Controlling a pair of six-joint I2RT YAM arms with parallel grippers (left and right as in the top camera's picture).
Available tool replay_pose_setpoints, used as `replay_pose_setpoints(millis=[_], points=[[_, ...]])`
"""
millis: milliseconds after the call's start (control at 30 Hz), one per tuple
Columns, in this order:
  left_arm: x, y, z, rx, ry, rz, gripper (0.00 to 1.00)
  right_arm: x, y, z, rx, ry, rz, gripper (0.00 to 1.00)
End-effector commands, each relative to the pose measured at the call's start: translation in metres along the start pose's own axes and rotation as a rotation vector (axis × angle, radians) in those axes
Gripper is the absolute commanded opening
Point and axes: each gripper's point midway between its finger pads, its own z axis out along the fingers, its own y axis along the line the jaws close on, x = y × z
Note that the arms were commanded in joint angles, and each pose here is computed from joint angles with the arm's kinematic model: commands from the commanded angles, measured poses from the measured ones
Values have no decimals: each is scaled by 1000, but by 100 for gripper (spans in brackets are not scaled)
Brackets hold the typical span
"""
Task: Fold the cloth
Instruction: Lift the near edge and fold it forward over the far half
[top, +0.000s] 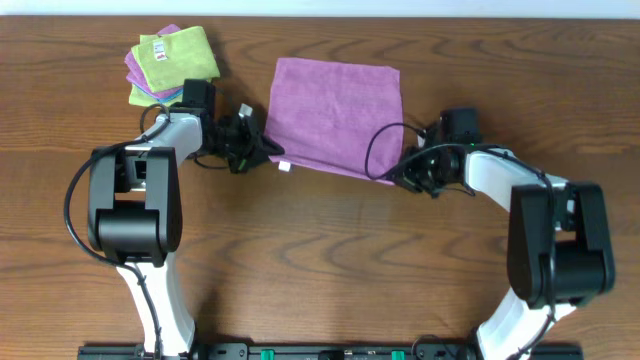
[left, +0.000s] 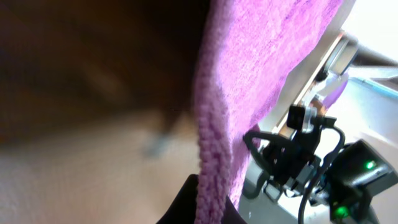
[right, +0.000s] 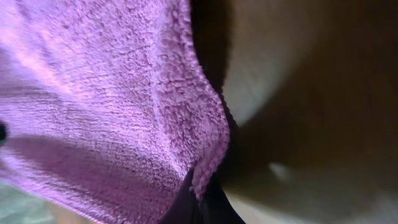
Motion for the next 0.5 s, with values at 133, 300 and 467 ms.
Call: replay_pose_setpoints(millis=[133, 300, 467], points=[[42, 3, -15, -57, 96, 109, 6, 23, -17, -25, 219, -22, -93, 1], [67, -1, -39, -185, 81, 186, 6, 38, -13, -40, 260, -8, -156, 1], [70, -20, -60, -245, -22, 246, 6, 50, -5, -54, 269, -10, -195, 1]])
